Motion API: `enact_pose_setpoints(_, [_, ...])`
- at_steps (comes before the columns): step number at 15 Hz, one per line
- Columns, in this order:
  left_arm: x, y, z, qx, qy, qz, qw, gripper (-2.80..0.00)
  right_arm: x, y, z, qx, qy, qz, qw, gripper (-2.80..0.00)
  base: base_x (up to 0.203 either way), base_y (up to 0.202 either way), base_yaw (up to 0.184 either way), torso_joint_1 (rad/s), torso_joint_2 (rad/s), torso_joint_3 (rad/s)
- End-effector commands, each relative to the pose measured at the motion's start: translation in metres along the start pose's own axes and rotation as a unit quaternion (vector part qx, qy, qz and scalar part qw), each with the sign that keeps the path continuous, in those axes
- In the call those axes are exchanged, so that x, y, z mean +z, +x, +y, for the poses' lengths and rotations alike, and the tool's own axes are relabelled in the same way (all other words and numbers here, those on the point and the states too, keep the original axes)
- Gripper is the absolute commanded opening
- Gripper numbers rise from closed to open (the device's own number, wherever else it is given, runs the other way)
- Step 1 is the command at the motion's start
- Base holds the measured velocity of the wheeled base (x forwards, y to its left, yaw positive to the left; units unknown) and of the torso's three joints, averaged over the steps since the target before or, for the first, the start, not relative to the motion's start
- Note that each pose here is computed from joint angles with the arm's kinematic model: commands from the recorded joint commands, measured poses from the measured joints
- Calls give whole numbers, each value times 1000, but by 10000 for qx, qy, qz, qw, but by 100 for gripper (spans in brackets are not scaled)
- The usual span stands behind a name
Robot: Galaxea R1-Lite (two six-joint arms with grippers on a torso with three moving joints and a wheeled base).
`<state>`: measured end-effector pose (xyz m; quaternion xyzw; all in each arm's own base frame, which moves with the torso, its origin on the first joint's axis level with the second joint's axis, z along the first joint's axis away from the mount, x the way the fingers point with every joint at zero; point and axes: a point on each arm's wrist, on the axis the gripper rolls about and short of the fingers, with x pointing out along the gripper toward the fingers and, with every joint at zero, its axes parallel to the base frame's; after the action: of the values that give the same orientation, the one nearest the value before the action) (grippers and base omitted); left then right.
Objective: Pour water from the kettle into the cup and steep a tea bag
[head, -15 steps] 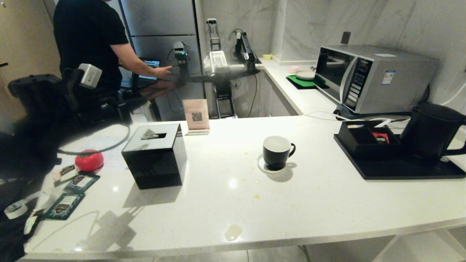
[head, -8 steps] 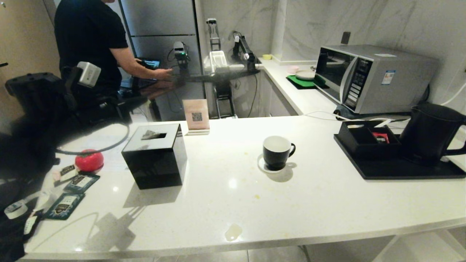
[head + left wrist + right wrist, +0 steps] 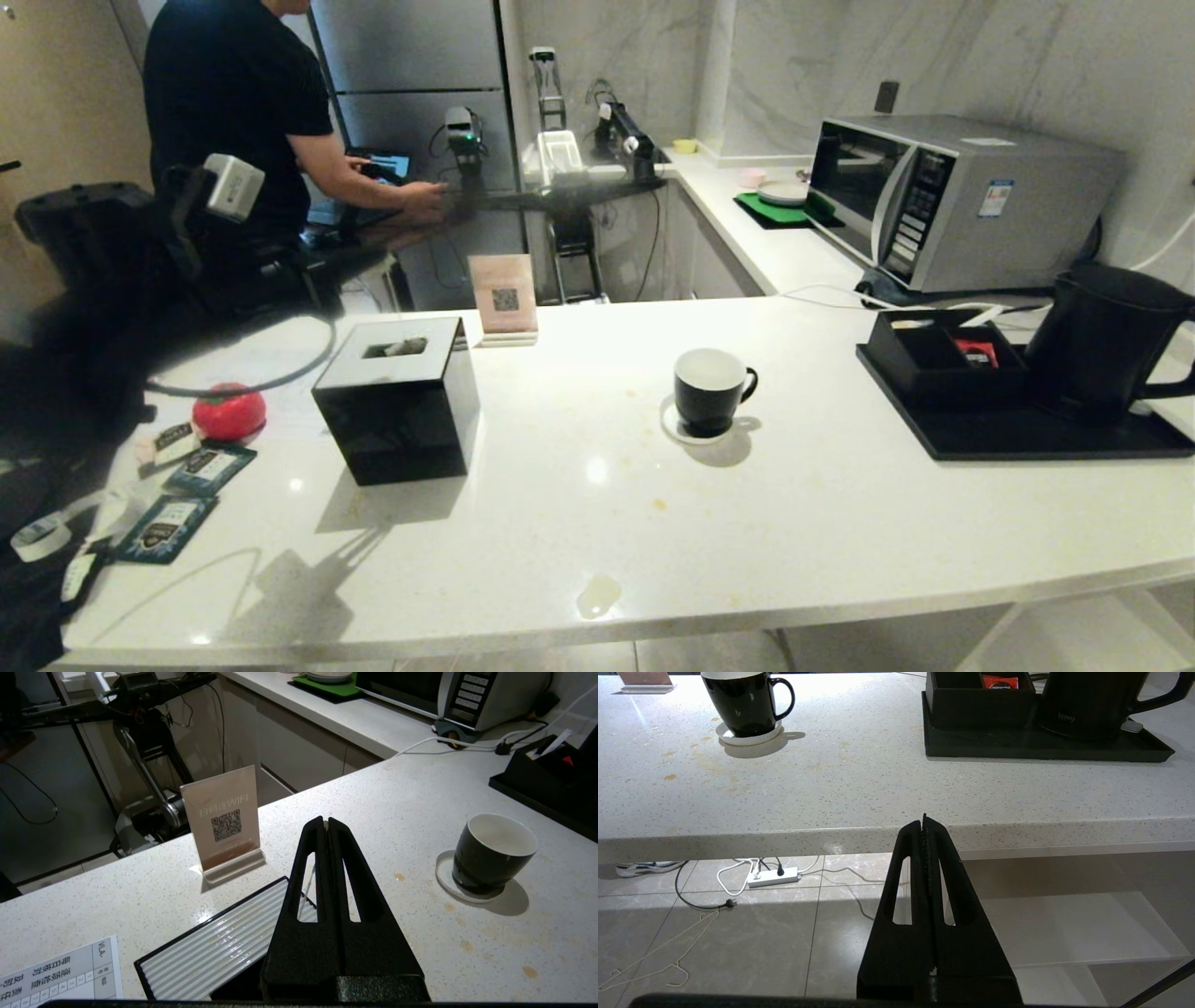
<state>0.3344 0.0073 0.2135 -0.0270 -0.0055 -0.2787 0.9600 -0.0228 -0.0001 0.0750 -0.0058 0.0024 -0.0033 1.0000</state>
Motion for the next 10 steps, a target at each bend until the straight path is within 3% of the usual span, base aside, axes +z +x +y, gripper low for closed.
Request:
enact_pose_setpoints(1, [-7, 2, 4, 26, -25, 62, 10000, -280, 0, 0, 0, -3, -4, 7, 10000, -280, 0, 0, 0, 0, 0, 0])
enact_pose_setpoints(10, [-32, 4, 10, 99, -97, 149, 9998, -280, 0, 0, 0, 1, -4, 7, 10000, -280, 0, 0, 0, 0, 0, 0])
